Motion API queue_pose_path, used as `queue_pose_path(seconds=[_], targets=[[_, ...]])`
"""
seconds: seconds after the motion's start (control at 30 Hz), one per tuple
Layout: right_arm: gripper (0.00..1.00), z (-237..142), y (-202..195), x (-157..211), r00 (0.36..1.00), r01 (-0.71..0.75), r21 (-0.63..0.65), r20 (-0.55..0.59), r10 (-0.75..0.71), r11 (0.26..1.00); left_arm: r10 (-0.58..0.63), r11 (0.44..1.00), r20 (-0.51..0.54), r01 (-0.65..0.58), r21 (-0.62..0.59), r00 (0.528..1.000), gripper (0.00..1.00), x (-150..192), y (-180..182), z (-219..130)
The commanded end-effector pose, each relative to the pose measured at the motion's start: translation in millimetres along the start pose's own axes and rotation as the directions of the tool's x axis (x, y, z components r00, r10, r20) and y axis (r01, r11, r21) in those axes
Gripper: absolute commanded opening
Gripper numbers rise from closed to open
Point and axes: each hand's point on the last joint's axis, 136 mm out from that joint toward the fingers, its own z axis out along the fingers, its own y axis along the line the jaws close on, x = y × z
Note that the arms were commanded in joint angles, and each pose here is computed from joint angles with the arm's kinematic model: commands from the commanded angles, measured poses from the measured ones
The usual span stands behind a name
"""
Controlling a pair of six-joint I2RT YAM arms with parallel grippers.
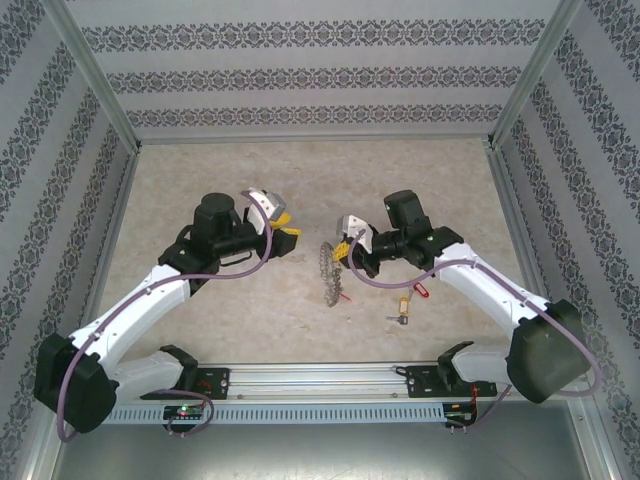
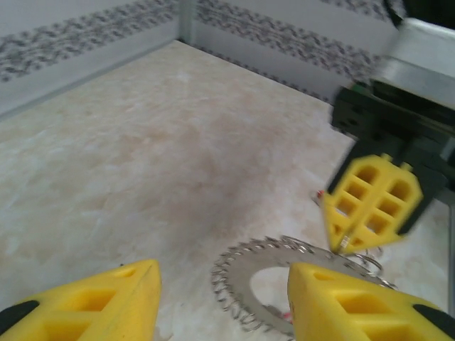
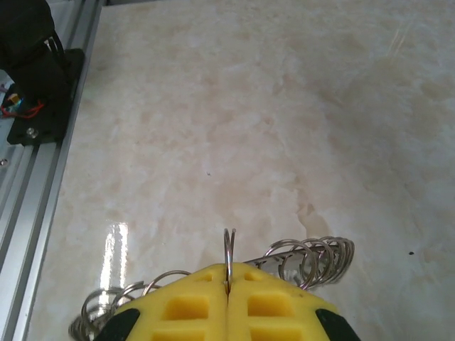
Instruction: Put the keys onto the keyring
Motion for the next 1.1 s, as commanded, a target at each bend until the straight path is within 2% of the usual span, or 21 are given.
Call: queue_pose_path(seconds=[0.0,0.13,0.2,0.3,0.37,0.43,0.67,0.87,1.07], targets=[[0.0,-3.6,-0.7,-4.7,0.997,0.072,0.01,-0.026,-0.071,0.997,0.109,0.978,-0.028,-0.102,0.18,0.994,0.5,7.6,-30.3,1.3],[0.0,0.4,-8.3,1.8,0.978,0.19,0.121,-0.114,-0.177,0.974,0.107,0.977,-0.023,-0.101,0.189,0.994,0.52,15.2,-35.0,6.6],[0.0,1.2,-4.4,3.9,0.965,0.24,0.129,-0.138,-0.222,0.962,0.126,0.972,-0.001,-0.123,0.2,0.992,0.51,15.8,-40.3,11.4],[0.0,-0.2,2.1,0.9,0.972,0.215,0.1,-0.114,-0.204,0.972,0.131,0.952,0.016,-0.13,0.279,0.991,0.44,18.4,-54.1,17.6],[0.0,0.8,6.1,2.5,0.976,0.197,0.083,-0.112,-0.188,0.977,0.131,0.938,-0.007,-0.121,0.324,0.991,0.36,26.9,-57.3,24.1],[0.0,1.4,6.8,5.2,0.976,0.194,0.087,-0.114,-0.184,0.977,0.139,0.924,-0.028,-0.119,0.365,0.99,0.34,33.3,-61.6,28.5],[0.0,2.8,8.5,8.1,0.98,0.178,0.083,-0.109,-0.169,0.98,0.179,0.906,-0.015,-0.159,0.393,0.984,0.39,32.5,-68.9,36.7],[0.0,5.9,11.1,6.6,0.984,0.162,0.062,-0.079,-0.157,0.985,0.219,0.871,-0.065,-0.165,0.463,0.974,0.37,47.6,-80.4,43.2],[0.0,7.2,14.3,1.2,0.987,0.156,0.031,-0.048,-0.154,0.987,0.244,0.873,-0.052,-0.196,0.448,0.968,0.35,48.7,-77.0,49.2]])
